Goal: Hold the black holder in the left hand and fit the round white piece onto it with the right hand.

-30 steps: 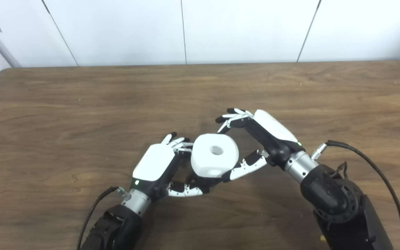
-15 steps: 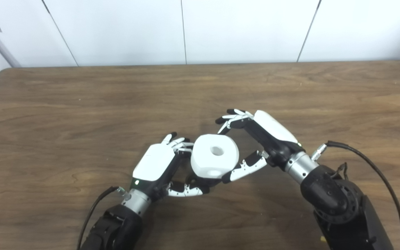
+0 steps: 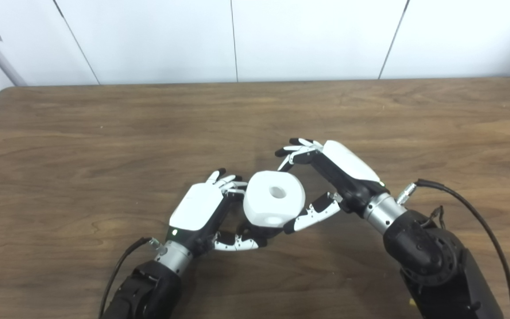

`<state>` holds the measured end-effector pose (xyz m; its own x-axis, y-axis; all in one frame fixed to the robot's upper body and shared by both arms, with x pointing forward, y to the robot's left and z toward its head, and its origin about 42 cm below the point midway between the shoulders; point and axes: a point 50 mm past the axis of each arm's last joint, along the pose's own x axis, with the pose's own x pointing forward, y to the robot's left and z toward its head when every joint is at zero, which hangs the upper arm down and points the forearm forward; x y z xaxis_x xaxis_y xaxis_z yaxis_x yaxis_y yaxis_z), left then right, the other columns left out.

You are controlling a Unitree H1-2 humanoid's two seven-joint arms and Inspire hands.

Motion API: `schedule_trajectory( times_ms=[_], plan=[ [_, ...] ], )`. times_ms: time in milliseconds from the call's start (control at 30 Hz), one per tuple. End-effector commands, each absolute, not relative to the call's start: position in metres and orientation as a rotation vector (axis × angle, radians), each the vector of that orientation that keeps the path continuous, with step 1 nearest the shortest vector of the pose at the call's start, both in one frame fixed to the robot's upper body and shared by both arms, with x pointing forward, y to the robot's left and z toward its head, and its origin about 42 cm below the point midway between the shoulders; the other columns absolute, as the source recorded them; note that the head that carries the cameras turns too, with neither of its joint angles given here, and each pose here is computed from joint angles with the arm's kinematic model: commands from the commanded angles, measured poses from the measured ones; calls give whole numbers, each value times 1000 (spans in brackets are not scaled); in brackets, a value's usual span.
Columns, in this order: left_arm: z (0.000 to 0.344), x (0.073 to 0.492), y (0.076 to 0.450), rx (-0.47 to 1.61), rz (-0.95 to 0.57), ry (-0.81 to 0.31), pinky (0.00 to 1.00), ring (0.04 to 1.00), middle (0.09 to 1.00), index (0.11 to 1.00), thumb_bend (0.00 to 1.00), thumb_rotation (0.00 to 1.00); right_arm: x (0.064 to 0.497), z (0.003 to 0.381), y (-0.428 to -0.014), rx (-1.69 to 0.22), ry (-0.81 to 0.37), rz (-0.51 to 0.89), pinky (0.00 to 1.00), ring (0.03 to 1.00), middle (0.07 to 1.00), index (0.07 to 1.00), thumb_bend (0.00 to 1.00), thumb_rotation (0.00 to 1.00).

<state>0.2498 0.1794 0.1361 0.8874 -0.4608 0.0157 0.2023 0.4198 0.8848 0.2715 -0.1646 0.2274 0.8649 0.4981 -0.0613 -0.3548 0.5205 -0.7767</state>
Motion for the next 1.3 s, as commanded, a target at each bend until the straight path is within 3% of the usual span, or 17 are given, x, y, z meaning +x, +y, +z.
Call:
schedule_trajectory(
  times_ms=[0, 33, 67, 167, 900, 1267],
  plan=[
    [135, 252, 180, 1084, -443, -272, 1000, 894, 795, 487, 522, 54, 273, 234, -164, -915, -212, 524, 1000, 963, 853, 493, 524, 153],
    [135, 252, 180, 1084, -443, -273, 1000, 893, 795, 487, 522, 54, 273, 234, -164, -915, -211, 525, 1000, 967, 859, 555, 733, 209],
    [135, 252, 180, 1084, -442, -273, 1000, 893, 794, 487, 522, 53, 273, 233, -164, -915, -210, 525, 1000, 970, 864, 597, 872, 251],
    [135, 252, 180, 1083, -443, -272, 1000, 894, 796, 487, 522, 53, 273, 233, -165, -913, -206, 526, 1000, 975, 873, 629, 979, 284],
    [133, 253, 180, 1079, -441, -275, 1000, 892, 793, 487, 522, 53, 274, 233, -166, -913, -196, 517, 1000, 986, 884, 641, 1000, 310],
    [133, 252, 179, 1079, -441, -268, 1000, 897, 796, 487, 522, 54, 270, 240, -175, -908, -193, 495, 1000, 1000, 931, 709, 1000, 343]
  ],
)
